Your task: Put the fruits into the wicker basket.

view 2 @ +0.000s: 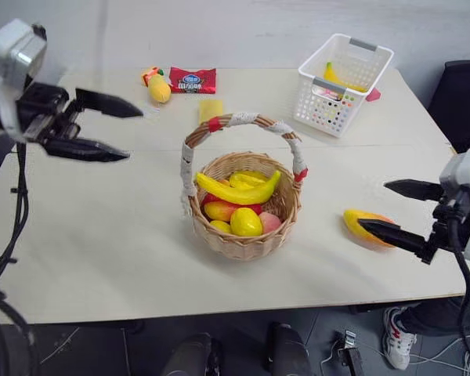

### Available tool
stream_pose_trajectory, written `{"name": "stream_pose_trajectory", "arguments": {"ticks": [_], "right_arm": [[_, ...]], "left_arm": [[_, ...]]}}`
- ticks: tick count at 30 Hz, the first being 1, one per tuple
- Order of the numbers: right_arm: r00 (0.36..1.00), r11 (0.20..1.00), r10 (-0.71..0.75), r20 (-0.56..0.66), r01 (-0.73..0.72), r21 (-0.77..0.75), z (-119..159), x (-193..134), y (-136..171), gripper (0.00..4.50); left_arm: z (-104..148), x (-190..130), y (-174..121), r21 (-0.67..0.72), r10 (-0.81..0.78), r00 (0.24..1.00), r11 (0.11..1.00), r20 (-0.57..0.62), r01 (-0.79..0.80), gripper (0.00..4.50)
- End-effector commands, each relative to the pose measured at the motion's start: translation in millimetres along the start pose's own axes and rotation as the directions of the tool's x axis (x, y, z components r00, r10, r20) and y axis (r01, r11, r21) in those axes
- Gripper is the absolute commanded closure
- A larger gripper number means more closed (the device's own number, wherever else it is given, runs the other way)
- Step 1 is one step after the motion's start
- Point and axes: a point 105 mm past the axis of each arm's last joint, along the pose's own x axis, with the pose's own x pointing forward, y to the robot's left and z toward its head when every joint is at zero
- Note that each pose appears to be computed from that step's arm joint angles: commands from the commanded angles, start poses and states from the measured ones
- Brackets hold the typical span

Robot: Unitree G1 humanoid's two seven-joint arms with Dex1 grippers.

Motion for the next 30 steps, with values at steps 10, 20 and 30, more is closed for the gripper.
{"name": "stream_pose_trajectory", "arguments": {"ticks": [10,20,30], "right_arm": [[0.981,0.998,0.065,-0.180,-0.064,0.014,-58.3,31.0,-28.6,0.00],[0.973,0.996,0.070,-0.218,-0.055,0.075,-88.3,63.8,-40.7,0.00],[0.985,0.996,0.057,-0.161,-0.045,0.073,-80.1,68.0,-41.6,2.72]], "left_arm": [[15.9,38.9,-74.4,0.016,-0.201,0.979,0.980,0.035,0.201,0.02],[17.2,36.4,-57.4,0.040,-0.114,0.993,0.993,0.040,0.112,0.02],[18.8,34.3,-44.5,0.071,-0.071,0.997,0.995,0.041,0.068,0.00]]}}
